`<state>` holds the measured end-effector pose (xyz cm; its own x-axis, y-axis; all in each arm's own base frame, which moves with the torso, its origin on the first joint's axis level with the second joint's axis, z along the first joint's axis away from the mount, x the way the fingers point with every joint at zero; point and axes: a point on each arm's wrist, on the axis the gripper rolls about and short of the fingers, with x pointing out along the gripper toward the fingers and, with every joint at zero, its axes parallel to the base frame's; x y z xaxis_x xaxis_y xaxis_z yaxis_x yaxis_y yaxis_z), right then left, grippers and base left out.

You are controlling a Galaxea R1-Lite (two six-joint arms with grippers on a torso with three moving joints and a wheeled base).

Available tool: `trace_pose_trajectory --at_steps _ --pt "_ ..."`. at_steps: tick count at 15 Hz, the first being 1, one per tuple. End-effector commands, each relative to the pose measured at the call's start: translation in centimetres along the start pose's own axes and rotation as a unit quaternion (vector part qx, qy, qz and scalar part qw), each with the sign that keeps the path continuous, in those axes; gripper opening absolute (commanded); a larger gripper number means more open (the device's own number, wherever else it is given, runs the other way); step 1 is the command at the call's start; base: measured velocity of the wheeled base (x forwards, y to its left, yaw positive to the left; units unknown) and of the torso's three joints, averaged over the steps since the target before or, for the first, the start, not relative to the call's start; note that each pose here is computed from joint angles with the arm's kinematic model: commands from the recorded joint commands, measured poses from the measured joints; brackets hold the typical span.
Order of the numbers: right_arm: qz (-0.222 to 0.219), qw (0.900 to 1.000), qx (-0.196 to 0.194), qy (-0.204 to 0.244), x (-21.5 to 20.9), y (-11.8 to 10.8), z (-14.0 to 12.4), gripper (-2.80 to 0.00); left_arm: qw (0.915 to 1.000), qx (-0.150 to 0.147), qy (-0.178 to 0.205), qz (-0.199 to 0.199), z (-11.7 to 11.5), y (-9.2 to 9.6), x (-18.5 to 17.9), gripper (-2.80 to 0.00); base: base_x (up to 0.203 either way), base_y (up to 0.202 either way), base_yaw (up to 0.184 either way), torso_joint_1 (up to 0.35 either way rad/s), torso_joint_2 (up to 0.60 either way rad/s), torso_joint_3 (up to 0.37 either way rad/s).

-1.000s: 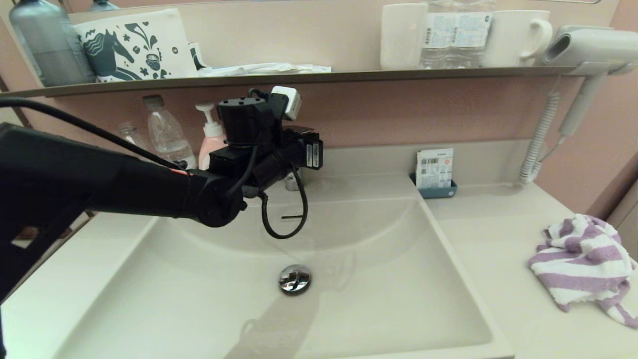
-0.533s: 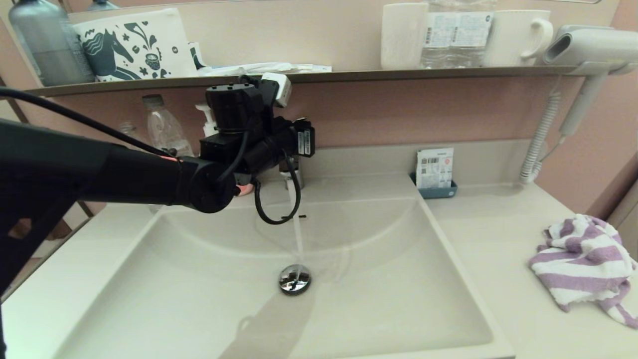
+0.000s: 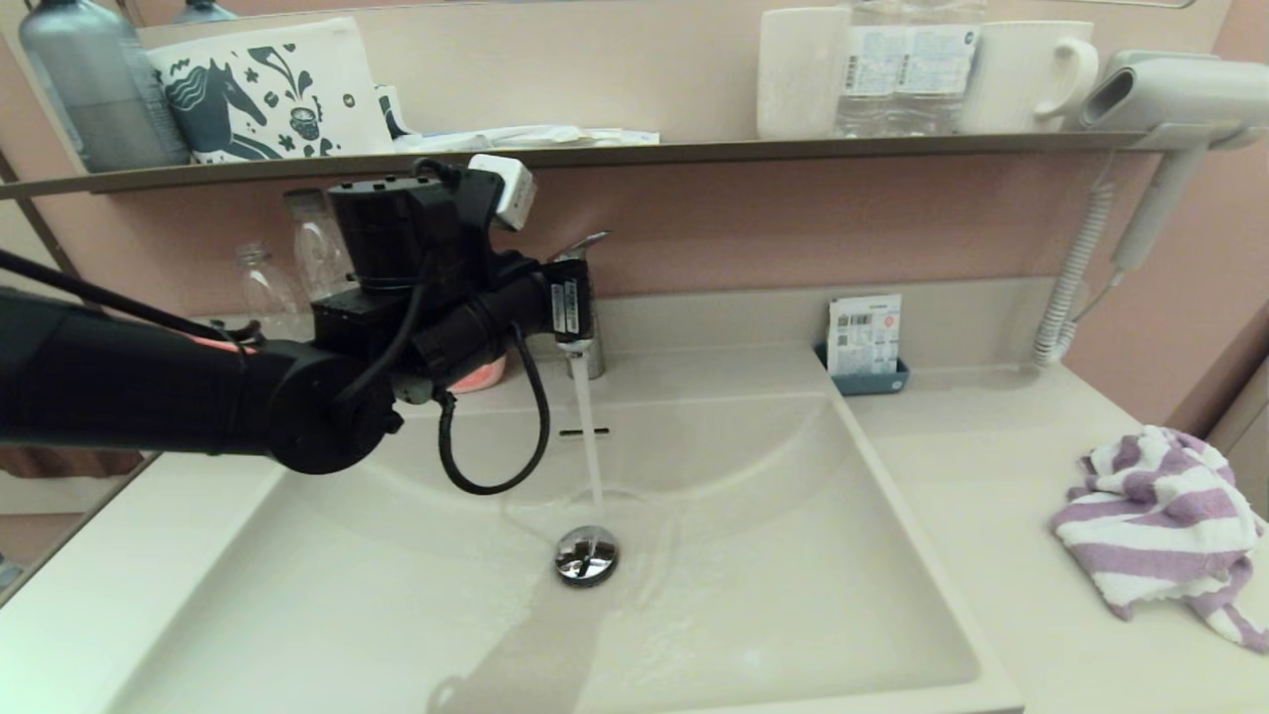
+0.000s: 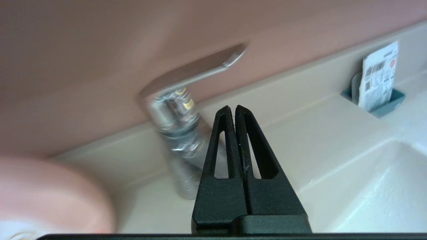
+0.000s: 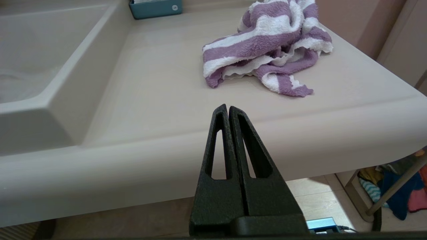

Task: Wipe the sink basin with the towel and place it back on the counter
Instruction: Turn off the faucet

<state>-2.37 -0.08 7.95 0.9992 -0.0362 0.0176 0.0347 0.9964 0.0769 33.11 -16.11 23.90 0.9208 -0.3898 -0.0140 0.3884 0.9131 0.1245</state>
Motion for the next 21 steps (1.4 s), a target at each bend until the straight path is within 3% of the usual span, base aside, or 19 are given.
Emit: trace_pose_trajectory --at_steps 1,3,4,5,7,13,21 --pt "0.000 1.000 0.000 0.000 0.0 0.0 0.0 -2.80 0.9999 -0.001 0.010 -0.008 -0.2 0.6 -1.2 -2.80 0.000 0.000 0.000 0.000 0.00 0.000" --pt "0.000 1.000 0.000 0.000 0.0 0.0 0.0 -2.80 0.9993 -0.016 0.013 -0.032 -0.7 -1.6 -1.7 -2.80 0.000 0.000 0.000 0.000 0.00 0.000" --pt "0.000 1.000 0.000 0.000 0.0 0.0 0.0 -2.80 0.9996 -0.017 -0.004 -0.022 0.1 -1.8 -2.2 -2.80 0.000 0.000 0.000 0.000 0.00 0.000" --pt "0.000 1.000 0.000 0.000 0.0 0.0 0.0 -2.80 0.9996 -0.016 -0.018 -0.012 1.2 -1.3 -2.4 -2.80 0.000 0.000 0.000 0.000 0.00 0.000" --pt "0.000 1.000 0.000 0.000 0.0 0.0 0.0 -2.80 0.9998 -0.012 -0.009 0.012 1.8 0.6 -2.2 -2.80 0.000 0.000 0.000 0.000 0.00 0.000" --pt "0.000 1.000 0.000 0.000 0.0 0.0 0.0 -2.80 0.9997 -0.012 -0.002 0.019 1.4 1.2 -1.5 -2.80 0.000 0.000 0.000 0.000 0.00 0.000" --pt "0.000 1.000 0.000 0.000 0.0 0.0 0.0 -2.80 0.9991 -0.007 -0.035 0.024 2.3 1.3 2.9 -2.80 0.000 0.000 0.000 0.000 0.00 0.000"
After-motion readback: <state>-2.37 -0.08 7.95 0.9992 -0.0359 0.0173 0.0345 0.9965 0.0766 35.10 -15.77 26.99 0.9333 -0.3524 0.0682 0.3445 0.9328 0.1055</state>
